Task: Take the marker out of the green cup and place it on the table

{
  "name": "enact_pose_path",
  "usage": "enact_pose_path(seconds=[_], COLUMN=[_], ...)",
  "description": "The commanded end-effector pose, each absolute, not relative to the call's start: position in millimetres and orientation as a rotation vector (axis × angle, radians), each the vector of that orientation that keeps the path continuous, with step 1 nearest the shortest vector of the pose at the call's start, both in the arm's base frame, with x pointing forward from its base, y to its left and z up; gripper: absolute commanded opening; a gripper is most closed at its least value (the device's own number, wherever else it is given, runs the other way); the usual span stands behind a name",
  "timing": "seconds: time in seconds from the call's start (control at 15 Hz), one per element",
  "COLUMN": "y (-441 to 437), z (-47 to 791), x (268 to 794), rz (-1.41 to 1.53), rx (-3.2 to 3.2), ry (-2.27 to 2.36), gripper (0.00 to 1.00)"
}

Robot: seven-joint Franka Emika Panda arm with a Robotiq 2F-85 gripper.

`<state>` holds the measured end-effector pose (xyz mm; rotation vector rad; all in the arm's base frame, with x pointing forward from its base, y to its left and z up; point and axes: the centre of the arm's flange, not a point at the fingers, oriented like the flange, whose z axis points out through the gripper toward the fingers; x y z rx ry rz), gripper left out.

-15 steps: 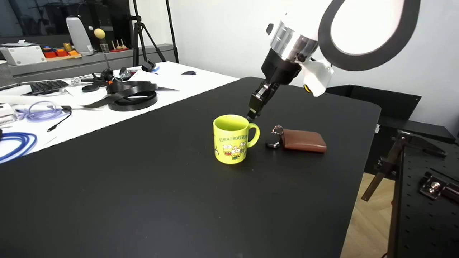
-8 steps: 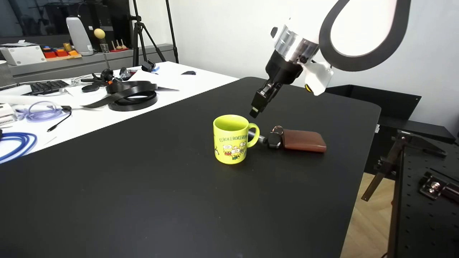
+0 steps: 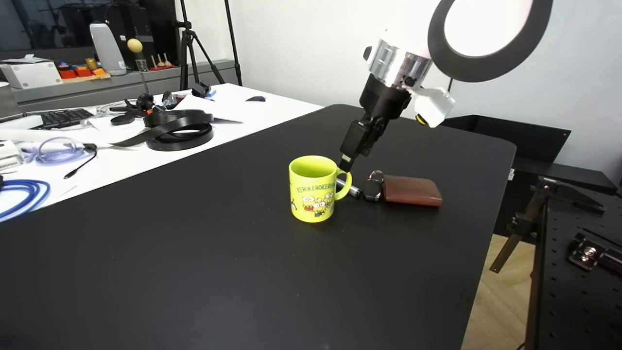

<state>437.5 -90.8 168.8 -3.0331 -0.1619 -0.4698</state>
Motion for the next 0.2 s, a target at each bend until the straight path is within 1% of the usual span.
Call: enact_pose_path(seconds=[0.0,0.13], y=[-90.1,-80.2], z=[206.5,220.6], x=[435.3,434.3], rz=[-0.349,-0.29], rx=[-2.993,-2.981], ry=[-0.135,-0.138], gripper=[1.0,1.0])
